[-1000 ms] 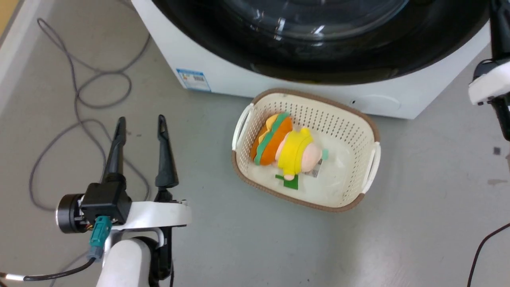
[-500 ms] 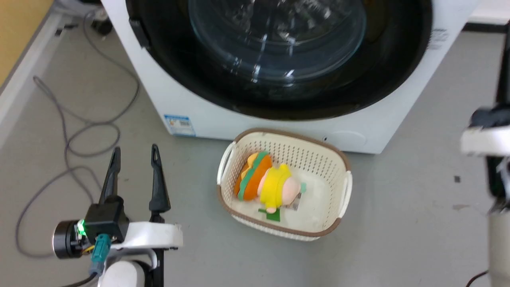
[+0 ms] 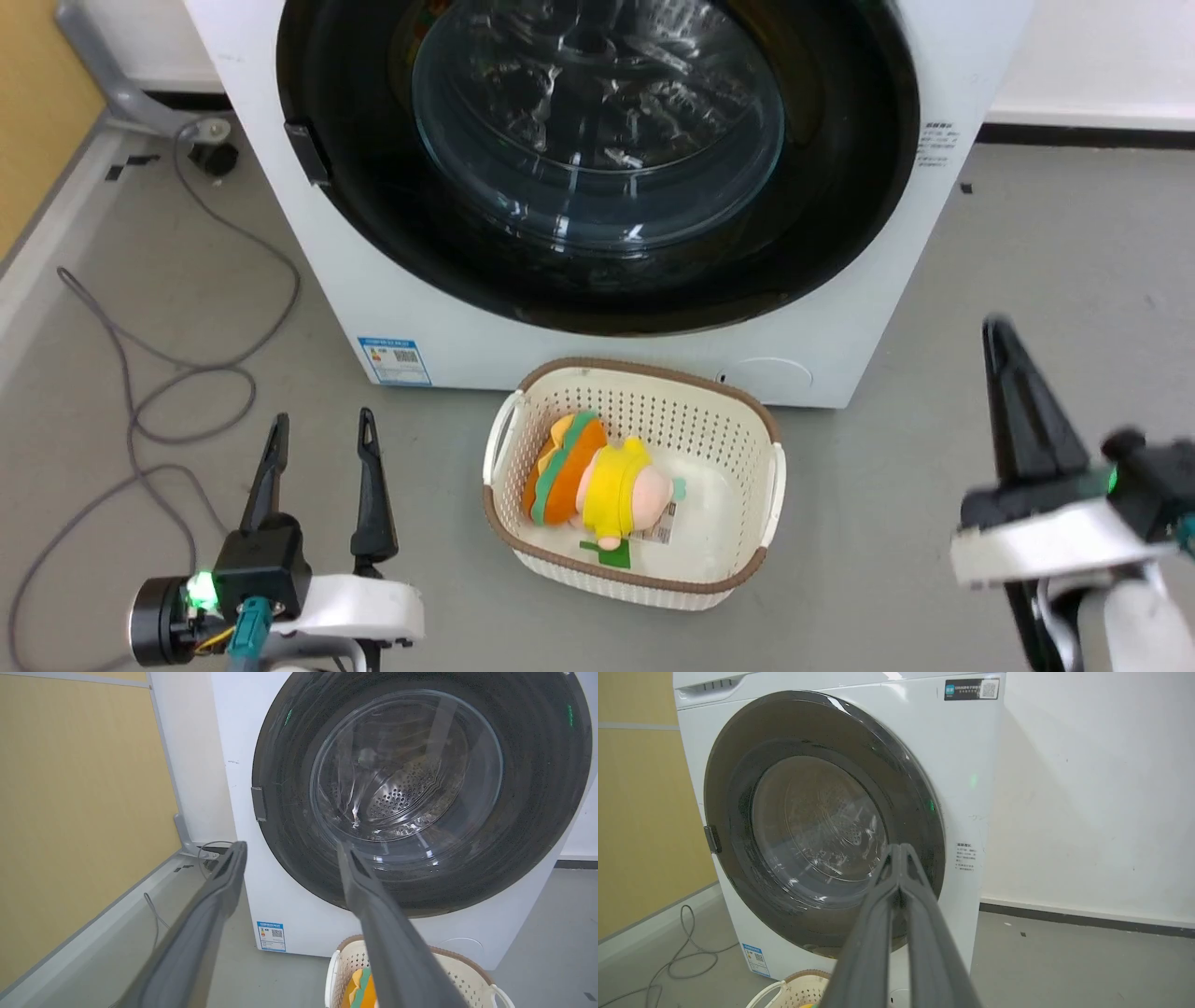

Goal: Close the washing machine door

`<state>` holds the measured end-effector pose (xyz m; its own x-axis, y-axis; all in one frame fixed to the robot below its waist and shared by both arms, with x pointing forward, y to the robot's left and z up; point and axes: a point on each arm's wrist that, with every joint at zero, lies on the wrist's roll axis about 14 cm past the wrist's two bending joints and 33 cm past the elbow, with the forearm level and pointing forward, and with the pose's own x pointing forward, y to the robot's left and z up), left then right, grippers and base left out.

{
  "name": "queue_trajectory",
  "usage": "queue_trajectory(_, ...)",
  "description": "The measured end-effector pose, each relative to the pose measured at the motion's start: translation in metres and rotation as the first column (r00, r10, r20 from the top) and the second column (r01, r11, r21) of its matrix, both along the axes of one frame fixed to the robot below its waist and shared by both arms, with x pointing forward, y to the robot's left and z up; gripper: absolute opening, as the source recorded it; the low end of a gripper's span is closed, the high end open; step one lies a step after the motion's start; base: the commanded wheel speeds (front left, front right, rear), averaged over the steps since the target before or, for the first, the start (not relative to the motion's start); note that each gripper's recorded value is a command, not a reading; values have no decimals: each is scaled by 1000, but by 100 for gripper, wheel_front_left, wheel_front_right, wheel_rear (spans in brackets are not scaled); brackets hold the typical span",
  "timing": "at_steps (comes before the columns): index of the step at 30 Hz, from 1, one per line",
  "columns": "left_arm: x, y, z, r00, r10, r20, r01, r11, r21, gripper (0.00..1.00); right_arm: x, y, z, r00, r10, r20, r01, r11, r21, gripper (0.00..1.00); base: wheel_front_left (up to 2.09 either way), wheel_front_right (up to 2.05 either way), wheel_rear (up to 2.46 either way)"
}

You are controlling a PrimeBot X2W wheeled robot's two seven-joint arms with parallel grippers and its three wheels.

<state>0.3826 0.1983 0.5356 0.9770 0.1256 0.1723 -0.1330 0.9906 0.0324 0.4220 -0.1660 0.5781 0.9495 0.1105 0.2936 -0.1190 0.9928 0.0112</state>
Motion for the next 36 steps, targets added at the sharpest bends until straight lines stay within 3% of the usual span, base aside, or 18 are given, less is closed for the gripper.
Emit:
queue_trajectory(1,-2,0,0,1000,-2,0,2,1000,0,100,-5,-3,-8,1000,-8,-24,8,1000,22,0,0,0,0)
queue_trajectory(2,-4,-1,0,1000,-2,-1,2,1000,0,100,-9,-5,-15,999,-10,-47,12,999,34,11,0,0,0)
queue_trajectory(3,-5,-1,-1,1000,-3,-3,3,1000,0,100,-13,-4,-23,998,-9,-70,11,999,34,41,0,0,0)
queue_trajectory(4,-7,-1,-2,1000,-4,-6,4,1000,0,100,-17,-4,-32,995,-7,-95,10,999,37,97,0,0,0)
queue_trajectory(5,-8,-2,-3,1000,-6,-10,6,1000,0,100,-21,-4,-37,994,-5,-112,11,998,55,100,0,0,0)
queue_trajectory(17,-11,-6,-10,999,-35,-30,35,999,-23,100,-32,5,-52,988,23,-155,-12,997,71,100,0,0,0)
queue_trajectory(18,-11,-6,-10,999,-35,-30,34,999,-23,0,-31,5,-51,988,23,-154,-12,997,71,0,0,0,0)
queue_trajectory(36,-11,-7,-10,998,-44,-49,42,999,-27,0,-33,4,-50,986,22,-167,-12,998,59,0,0,0,0)
